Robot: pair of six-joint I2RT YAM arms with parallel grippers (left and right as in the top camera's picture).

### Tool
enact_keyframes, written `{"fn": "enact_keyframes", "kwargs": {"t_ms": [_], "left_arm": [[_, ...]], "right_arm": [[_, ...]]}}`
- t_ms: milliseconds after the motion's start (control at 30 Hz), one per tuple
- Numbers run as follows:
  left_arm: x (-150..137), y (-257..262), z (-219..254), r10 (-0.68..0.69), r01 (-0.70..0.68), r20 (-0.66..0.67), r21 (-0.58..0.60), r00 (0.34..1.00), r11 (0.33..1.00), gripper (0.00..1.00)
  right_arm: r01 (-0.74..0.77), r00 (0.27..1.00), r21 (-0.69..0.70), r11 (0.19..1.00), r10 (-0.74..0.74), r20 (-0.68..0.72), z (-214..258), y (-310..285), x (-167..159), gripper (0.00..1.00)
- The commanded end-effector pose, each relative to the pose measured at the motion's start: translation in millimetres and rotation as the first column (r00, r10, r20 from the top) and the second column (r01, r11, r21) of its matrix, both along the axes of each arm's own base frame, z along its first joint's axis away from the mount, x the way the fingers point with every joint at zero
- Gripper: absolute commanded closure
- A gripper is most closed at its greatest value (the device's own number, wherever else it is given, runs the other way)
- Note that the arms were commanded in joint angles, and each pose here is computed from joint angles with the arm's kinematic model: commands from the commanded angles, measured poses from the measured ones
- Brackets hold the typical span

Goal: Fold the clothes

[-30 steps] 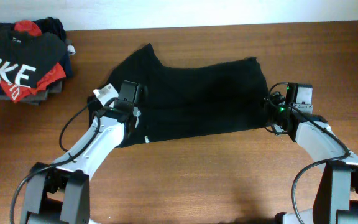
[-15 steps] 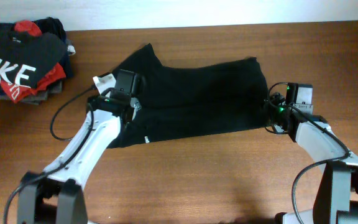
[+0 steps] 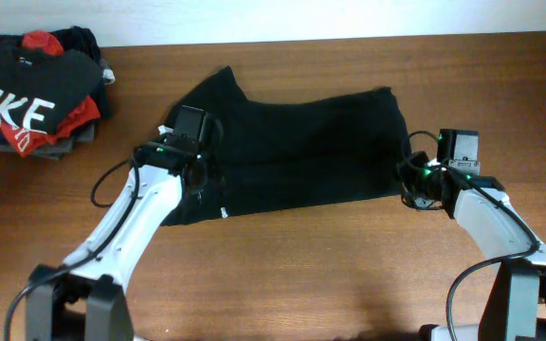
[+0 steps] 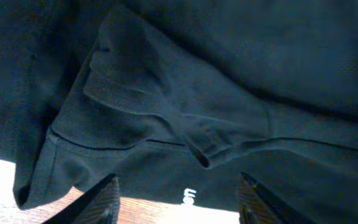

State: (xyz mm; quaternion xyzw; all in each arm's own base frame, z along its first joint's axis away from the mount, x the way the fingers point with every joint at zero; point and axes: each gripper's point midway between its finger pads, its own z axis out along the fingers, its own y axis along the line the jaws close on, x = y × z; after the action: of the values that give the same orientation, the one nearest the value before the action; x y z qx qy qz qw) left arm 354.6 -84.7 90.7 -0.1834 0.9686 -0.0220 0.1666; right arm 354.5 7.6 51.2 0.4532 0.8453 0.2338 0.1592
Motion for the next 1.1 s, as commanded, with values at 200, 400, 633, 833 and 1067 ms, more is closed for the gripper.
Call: {"fn": "enact_keyframes", "kwargs": {"t_ms": [200, 400, 633, 833, 1067], "left_arm": [[16, 43, -36, 0.048, -0.046, -0.069, 0.021, 0.996, 0.999, 0.39], [30, 39, -36, 0.015, -0.016, -0.027, -0.027, 1.000, 1.000, 0.38], [40, 38, -40, 0.010, -0.010, 0.001, -0.031, 1.000, 0.999, 0.38], [38, 38, -58, 0.010, -0.011, -0.044, -0.024, 0.999, 1.000, 0.40], [39, 38, -57, 0.010, -0.012, -0.040, -0.025, 0.999, 1.000, 0.66]], "right_arm": [[-0.022, 0.999, -0.010, 1.000, 0.022, -0.030, 0, 2, -8, 0.52], [-0.018, 0.999, -0.018, 1.000, 0.017, -0.028, 0, 1, -7, 0.52], [-0.018, 0.999, -0.018, 1.000, 0.017, -0.028, 0, 1, -7, 0.51], [-0.008, 1.000, -0.039, 0.999, 0.006, -0.031, -1, -3, -7, 0.51], [-0.004, 1.000, -0.045, 0.999, 0.003, -0.031, -2, -4, -7, 0.51]]}}
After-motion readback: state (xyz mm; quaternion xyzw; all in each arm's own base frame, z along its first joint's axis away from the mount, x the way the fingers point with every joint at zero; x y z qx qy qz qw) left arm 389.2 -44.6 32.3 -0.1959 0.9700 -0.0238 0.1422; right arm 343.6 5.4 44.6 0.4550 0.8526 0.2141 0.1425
